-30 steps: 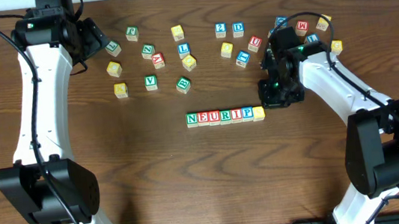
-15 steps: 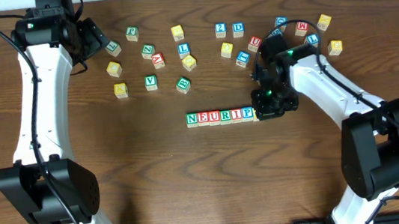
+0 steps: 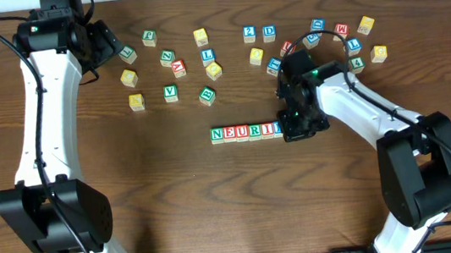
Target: Spell out NEURIPS
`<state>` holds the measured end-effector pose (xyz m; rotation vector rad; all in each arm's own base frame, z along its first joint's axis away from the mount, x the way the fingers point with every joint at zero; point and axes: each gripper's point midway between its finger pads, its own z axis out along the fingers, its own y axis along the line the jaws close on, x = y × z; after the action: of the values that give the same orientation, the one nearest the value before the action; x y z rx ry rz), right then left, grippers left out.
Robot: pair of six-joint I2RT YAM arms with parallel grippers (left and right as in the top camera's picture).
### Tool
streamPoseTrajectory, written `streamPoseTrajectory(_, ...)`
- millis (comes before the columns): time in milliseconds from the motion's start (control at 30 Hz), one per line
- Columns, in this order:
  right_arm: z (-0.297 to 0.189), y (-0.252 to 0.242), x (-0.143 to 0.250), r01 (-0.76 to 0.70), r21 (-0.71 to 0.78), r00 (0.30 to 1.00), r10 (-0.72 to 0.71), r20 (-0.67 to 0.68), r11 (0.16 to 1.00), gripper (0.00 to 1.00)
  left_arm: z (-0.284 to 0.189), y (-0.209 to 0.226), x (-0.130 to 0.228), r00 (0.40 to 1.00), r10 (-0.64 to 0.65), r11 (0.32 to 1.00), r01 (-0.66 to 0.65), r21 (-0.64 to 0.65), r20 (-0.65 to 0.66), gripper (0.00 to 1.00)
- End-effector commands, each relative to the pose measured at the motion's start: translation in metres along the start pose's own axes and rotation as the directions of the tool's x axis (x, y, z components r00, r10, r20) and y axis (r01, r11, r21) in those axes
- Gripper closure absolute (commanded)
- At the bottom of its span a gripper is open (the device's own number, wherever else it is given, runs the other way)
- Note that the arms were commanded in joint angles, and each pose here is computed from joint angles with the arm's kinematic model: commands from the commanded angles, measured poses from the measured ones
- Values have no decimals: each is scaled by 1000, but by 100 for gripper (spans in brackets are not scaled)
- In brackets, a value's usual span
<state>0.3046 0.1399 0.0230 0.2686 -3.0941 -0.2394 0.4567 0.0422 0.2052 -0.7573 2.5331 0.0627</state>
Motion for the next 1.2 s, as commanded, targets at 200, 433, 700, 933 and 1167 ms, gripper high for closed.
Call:
streamPoseTrajectory(200,2,-5,-4,5,47,999,-6,31,999,99,4,3,1,1000,6,1000,-7,-19,-6,2)
streamPoseTrajectory(433,2,-4,-4,5,43,999,-7,31,999,99,4,3,1,1000,7,1000,-7,-18,-6,2)
streamPoseTrajectory(700,-40,2,-16,-14,12,989,13,149,1000,99,4,3,1,1000,7,1000,-7,-18,-6,2)
streamPoseTrajectory(933,-50,-21,-22,-89,62,977,75,197,994,99,4,3,1,1000,7,1000,-7,-18,-6,3)
streamPoseTrajectory(1167,-29,-40,-27,-190,91,966,169,197,978,99,4,3,1,1000,7,1000,-7,-18,-6,2)
